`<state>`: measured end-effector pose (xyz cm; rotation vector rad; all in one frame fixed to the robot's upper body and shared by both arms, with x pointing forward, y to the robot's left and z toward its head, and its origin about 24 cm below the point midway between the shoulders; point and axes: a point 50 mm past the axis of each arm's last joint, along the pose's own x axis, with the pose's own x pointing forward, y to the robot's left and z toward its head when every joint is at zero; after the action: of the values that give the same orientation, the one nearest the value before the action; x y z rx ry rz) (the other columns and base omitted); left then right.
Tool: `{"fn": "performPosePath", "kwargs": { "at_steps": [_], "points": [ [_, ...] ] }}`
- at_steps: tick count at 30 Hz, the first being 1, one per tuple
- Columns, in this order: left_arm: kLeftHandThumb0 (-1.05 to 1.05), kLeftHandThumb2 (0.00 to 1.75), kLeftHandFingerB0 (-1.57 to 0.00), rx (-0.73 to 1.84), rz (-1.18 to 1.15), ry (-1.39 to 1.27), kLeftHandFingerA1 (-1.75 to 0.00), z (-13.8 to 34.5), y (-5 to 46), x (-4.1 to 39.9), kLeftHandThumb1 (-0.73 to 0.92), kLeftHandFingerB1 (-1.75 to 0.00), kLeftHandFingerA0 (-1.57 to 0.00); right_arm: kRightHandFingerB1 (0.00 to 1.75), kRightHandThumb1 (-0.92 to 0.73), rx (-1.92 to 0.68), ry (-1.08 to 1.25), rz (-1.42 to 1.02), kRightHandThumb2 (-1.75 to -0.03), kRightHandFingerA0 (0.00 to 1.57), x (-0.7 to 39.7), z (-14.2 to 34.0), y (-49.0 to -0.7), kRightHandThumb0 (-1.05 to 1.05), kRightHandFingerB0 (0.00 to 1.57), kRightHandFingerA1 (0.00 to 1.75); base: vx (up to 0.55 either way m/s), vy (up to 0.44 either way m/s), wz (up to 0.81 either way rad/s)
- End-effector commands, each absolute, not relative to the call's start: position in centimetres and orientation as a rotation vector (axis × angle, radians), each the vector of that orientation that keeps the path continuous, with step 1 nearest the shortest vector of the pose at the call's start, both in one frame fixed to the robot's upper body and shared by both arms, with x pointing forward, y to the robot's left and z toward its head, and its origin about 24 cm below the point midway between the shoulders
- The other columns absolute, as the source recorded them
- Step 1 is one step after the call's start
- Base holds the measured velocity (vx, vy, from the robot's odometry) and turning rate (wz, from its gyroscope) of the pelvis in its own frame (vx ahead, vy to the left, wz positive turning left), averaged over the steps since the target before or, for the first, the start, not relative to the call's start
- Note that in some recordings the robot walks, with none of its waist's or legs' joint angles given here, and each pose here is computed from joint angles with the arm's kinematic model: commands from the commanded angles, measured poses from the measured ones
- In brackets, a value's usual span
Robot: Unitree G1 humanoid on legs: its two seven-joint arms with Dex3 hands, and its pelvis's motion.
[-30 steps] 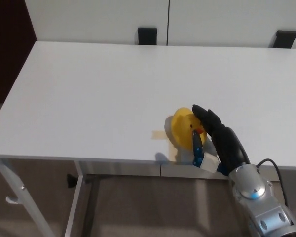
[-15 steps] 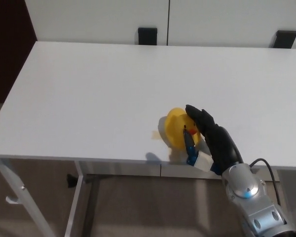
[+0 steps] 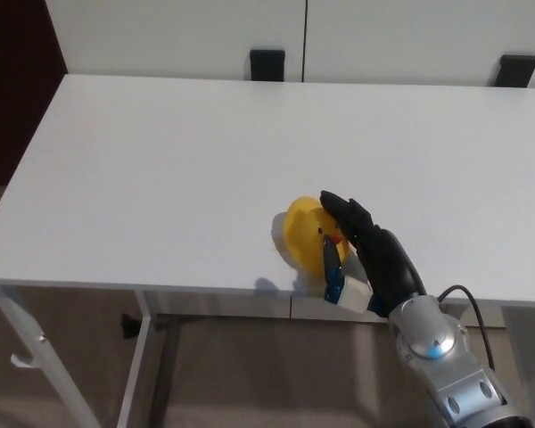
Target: The robot uses its right hand to push the yellow duck toy to the center of the white desk.
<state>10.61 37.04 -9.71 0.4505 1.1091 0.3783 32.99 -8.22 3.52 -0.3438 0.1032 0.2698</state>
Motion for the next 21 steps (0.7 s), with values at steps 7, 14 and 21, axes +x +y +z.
{"fn": "performPosePath", "kwargs": {
  "at_steps": [7, 14, 21],
  "points": [
    [0.59, 1.70, -1.30, 0.447, 0.371, 1.124, -0.99, -9.9, 37.0, 10.0, -0.34, -1.06, -1.28, 0.00, -0.92, -0.785, -0.024, -0.021, -0.88, 0.00, 32.8, 4.0, -11.2, -1.00, 0.00, 0.00, 0.00, 0.000, 0.00],
    [0.63, 1.73, -1.25, 0.445, 0.377, 1.130, -1.00, -10.0, 37.0, 9.7, -0.37, -1.01, -1.38, 0.00, -0.85, -0.816, -0.129, -0.174, -0.98, 0.00, 33.0, 5.7, -12.7, -1.02, 0.00, 0.00, 0.00, 0.000, 0.00],
    [0.60, 1.68, -1.33, 0.448, 0.367, 1.131, -0.98, -10.0, 37.0, 9.3, -0.43, -1.00, -1.33, 0.00, -0.92, -0.832, -0.245, -0.290, -0.85, 0.00, 33.0, 8.3, -14.9, -1.04, 0.00, 0.00, 0.00, 0.000, 0.00]
  ]
}}
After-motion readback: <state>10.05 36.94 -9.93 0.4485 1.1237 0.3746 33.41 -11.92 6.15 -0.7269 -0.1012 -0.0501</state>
